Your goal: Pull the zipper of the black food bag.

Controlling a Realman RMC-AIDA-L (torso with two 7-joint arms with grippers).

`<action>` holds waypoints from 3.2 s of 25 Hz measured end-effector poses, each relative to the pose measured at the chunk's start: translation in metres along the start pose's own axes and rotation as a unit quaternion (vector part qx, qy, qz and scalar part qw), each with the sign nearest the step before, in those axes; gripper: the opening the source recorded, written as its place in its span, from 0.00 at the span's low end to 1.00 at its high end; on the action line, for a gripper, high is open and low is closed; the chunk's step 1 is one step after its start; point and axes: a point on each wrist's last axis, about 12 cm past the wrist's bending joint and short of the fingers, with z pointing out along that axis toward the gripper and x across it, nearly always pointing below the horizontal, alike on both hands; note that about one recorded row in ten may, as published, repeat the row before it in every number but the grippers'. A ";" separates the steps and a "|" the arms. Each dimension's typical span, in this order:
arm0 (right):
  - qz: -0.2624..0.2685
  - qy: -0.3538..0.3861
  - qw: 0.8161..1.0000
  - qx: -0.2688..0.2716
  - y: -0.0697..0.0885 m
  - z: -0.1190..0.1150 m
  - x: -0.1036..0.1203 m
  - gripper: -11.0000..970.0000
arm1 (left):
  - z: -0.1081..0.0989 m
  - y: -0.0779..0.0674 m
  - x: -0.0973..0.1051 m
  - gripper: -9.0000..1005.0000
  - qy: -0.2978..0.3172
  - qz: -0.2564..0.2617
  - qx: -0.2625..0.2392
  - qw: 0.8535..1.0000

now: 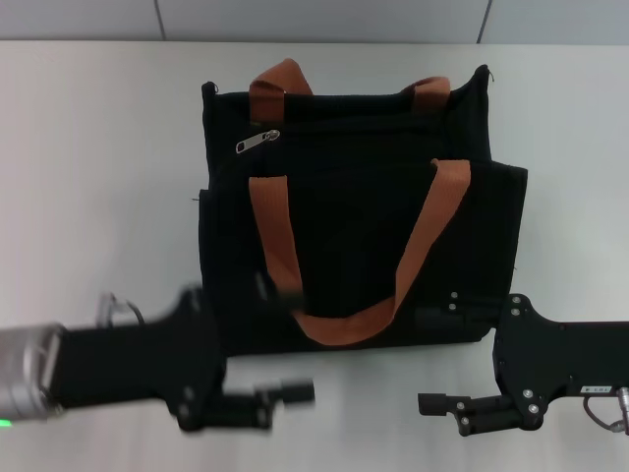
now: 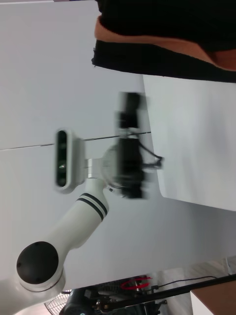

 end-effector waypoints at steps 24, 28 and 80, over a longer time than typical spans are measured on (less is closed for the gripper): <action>0.003 0.000 1.000 0.005 0.001 -0.001 0.002 0.84 | -0.033 0.049 0.002 0.81 0.046 0.054 -0.234 0.970; 0.003 0.000 1.000 0.004 0.001 -0.001 0.002 0.84 | -0.025 0.058 0.004 0.81 0.065 0.056 -0.236 0.968; 0.385 -0.075 0.919 -0.037 -0.094 0.049 -0.120 0.84 | -0.027 0.051 -0.016 0.03 -0.030 0.163 -0.269 0.949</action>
